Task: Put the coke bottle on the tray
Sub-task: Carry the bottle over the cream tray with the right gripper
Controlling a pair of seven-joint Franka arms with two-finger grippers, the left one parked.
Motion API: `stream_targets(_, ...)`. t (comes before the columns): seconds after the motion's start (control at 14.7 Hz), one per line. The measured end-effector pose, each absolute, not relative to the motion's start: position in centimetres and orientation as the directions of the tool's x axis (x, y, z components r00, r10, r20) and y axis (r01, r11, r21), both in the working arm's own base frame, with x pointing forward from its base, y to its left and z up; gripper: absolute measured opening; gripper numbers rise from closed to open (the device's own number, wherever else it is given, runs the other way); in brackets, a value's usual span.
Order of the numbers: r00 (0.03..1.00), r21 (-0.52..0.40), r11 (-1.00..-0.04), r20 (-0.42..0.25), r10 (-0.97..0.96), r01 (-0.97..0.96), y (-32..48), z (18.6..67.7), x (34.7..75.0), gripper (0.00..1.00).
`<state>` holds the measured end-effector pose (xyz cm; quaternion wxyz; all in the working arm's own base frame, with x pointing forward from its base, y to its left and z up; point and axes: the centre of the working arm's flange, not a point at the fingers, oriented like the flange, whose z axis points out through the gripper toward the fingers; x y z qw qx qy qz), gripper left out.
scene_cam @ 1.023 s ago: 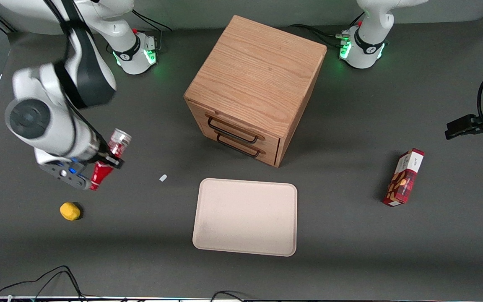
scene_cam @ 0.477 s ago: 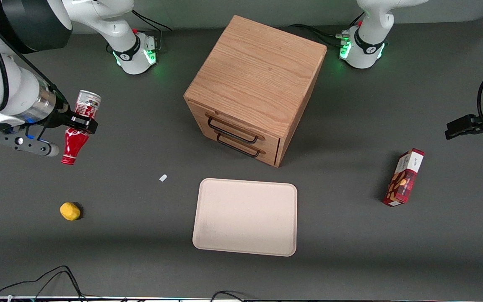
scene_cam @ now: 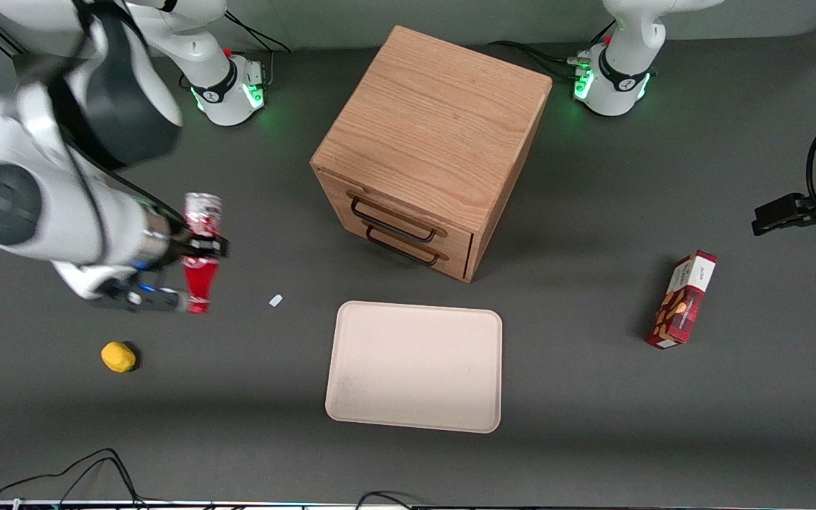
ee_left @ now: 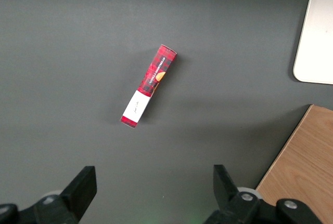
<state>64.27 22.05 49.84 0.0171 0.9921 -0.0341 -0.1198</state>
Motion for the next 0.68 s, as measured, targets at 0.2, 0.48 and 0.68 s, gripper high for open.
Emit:
stream_targets(0.2, 0.983, 0.010, -0.997, -0.165, -0.081, -0.081, 27.7, 43.1, 67.3, 0.56)
stream_targets(0.48, 0.992, -0.022, -0.994, -0.067, -0.108, -0.110, 31.9, 35.5, 69.5, 0.56)
stream_targets(0.68, 0.995, -0.034, -0.995, -0.006, -0.098, -0.098, 34.0, 30.7, 70.3, 0.56)
